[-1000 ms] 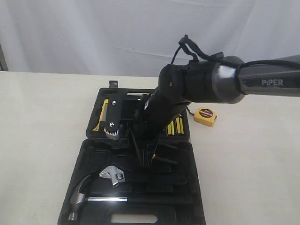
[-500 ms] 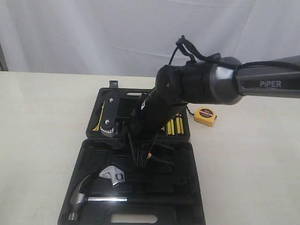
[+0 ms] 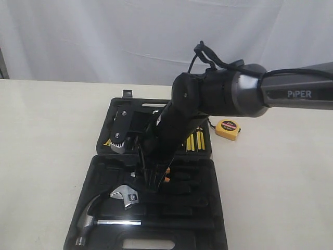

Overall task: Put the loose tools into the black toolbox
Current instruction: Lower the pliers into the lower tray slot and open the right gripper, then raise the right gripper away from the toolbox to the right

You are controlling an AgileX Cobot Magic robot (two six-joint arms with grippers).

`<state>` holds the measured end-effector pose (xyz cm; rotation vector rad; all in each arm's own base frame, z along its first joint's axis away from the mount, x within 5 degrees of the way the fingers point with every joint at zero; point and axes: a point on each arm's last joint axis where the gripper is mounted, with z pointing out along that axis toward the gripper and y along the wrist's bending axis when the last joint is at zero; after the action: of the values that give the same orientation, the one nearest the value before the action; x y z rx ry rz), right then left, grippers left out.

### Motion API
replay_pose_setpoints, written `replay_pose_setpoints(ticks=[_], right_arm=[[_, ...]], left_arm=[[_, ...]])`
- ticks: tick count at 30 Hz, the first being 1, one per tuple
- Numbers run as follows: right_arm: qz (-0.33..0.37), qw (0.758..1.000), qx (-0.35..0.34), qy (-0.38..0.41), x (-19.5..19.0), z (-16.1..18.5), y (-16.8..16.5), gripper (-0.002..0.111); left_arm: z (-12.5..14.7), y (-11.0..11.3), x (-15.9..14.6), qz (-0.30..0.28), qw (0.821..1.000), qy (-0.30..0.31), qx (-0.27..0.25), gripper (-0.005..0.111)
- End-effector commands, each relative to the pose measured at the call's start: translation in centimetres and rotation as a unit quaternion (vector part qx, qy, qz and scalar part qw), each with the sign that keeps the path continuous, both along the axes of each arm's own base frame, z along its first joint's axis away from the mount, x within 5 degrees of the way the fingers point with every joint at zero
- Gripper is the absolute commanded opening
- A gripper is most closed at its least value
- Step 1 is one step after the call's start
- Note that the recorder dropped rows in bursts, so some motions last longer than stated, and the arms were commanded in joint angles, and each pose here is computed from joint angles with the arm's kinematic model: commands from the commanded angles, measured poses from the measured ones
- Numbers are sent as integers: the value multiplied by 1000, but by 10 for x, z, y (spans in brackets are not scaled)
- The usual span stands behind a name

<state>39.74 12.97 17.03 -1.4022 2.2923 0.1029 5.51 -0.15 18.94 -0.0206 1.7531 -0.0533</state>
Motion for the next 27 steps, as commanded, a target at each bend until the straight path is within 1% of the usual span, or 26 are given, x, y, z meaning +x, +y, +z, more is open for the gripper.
replay_pose_setpoints(ticks=[1,3,4,5,7,8,9,10,11,12,13,14,17,19,22,23,27], right_arm=[[-33,999,15,5,0,3,-1,62],[-56,998,25,11,0,4,-1,60],[-67,997,30,13,0,6,-1,56],[-74,997,33,17,-1,7,-1,49],[-108,993,47,28,-2,13,-1,30],[-155,985,66,42,-5,21,-2,6],[-179,980,75,49,-5,23,-3,0],[-240,964,98,63,-6,29,-6,0],[-262,956,108,71,-7,31,-8,0],[-310,938,127,93,-8,36,-14,0],[-324,931,134,103,-9,39,-18,-1],[-344,918,148,131,-12,44,-28,-1],[-387,891,166,167,-19,61,-60,-1],[-426,871,182,163,-28,82,-85,-1],[-498,833,206,129,-47,115,-128,-1],[-519,821,202,124,-52,120,-141,-1],[-570,793,178,116,-59,121,-169,-1]], left_arm=[[-1,0,0,-1,1000,-1,-2,0],[-1,0,0,-1,1000,-1,-2,0],[-1,0,0,-1,1000,-1,-2,0],[-1,0,0,-1,1000,-1,-2,0],[-1,0,0,-1,1000,-1,-2,0],[-1,0,0,-1,1000,-1,-2,0],[-1,0,0,-1,1000,-1,-2,0],[-1,0,0,-1,1000,-1,-2,0],[-1,0,0,-1,1000,-1,-2,0],[-1,0,0,-1,1000,-1,-2,0],[-1,0,0,-1,1000,-1,-2,0],[-1,0,0,-1,1000,-1,-2,0],[-1,0,0,-1,1000,-1,-2,0],[-1,0,0,-1,1000,-1,-2,0],[-1,0,0,-1,1000,-1,-2,0],[-1,0,0,-1,1000,-1,-2,0],[-1,0,0,-1,1000,-1,-2,0]])
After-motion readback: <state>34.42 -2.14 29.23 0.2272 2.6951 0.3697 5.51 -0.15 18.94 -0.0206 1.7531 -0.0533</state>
